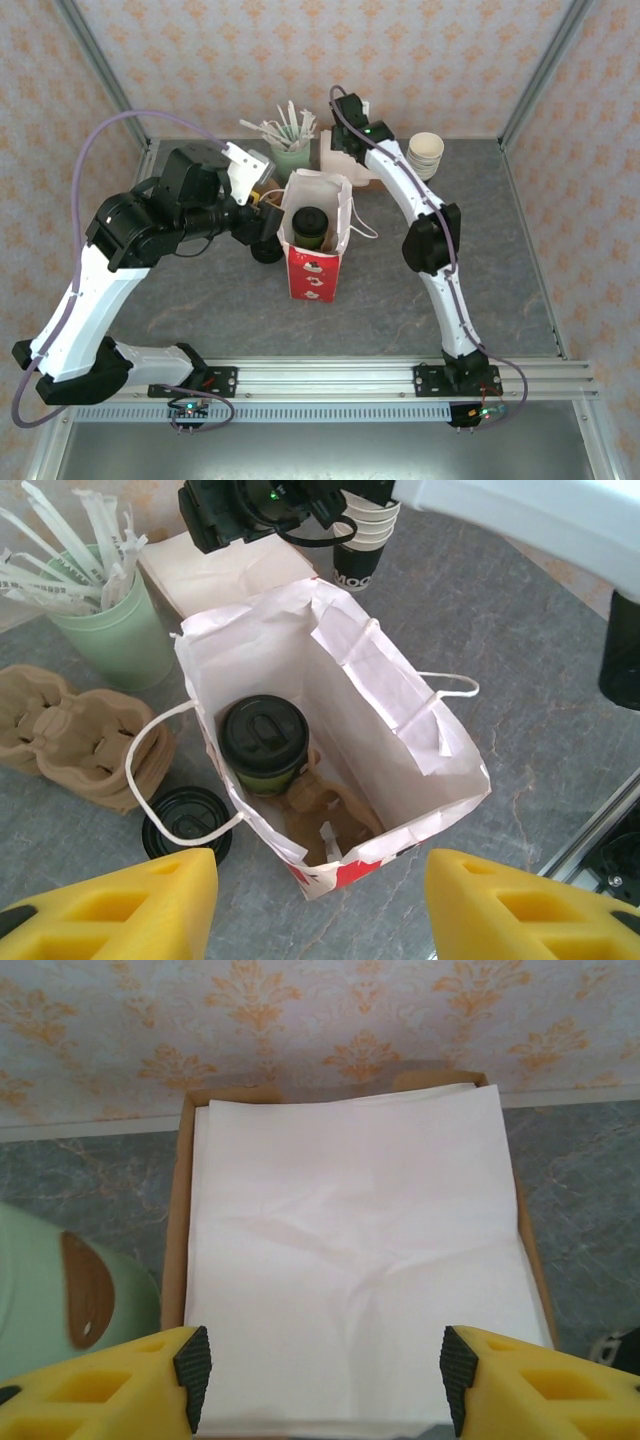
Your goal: Pack the takeout coffee
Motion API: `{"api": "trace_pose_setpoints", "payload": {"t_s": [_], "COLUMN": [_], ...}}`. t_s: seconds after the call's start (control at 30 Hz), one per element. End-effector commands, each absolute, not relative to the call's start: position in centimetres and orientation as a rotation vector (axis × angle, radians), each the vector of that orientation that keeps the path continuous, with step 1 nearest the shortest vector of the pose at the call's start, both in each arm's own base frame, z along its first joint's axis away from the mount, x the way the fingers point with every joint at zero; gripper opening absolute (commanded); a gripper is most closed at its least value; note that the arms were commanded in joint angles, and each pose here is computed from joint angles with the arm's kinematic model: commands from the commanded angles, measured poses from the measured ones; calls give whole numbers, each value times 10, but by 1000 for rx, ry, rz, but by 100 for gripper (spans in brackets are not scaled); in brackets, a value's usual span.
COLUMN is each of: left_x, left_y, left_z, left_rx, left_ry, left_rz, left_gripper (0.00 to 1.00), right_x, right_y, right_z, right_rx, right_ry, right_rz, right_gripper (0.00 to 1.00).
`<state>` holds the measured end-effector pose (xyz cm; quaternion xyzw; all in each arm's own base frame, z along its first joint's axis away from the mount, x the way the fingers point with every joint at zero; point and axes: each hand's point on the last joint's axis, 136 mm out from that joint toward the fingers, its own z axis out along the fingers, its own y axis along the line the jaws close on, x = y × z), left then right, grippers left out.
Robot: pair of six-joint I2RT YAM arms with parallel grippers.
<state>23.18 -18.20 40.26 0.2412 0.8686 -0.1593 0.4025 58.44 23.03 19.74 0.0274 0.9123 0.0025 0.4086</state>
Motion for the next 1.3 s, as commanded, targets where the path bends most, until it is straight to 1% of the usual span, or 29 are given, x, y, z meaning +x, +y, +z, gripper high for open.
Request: {"api": "trace_pose_setpoints", "payload": {"t_s": [0.0,0.13,0.37,0.43,0.7,1.07,1.2,1.27], "left_x": [231,229,227,228,231,234,232,231], "left_y": [-180,-178,-175,-175,-175,-178,-174,-173], "left_z": [403,395,392,391,387,384,385,384], "left_rx": [579,573,542,538,518,477,458,457], "left_ry": [2182,2203,2204,2207,2218,2220,2216,2218], "left_rz": [-410,-400,-408,-406,-403,-426,-428,-425], "left_gripper": [57,57,57,57,57,56,55,55], "right_x": [598,610,631,636,647,646,645,645], "right_y": [227,223,214,212,202,205,204,203], "right_z": [192,170,145,137,102,66,64,65], "right_rx": [76,91,114,116,154,168,169,166], "right_ry": [2274,2267,2249,2241,2285,2346,2353,2352], "right_rz": [-13,-49,-72,-83,-36,-1,0,-6], "right_gripper": [65,70,73,75,77,76,73,68]}}
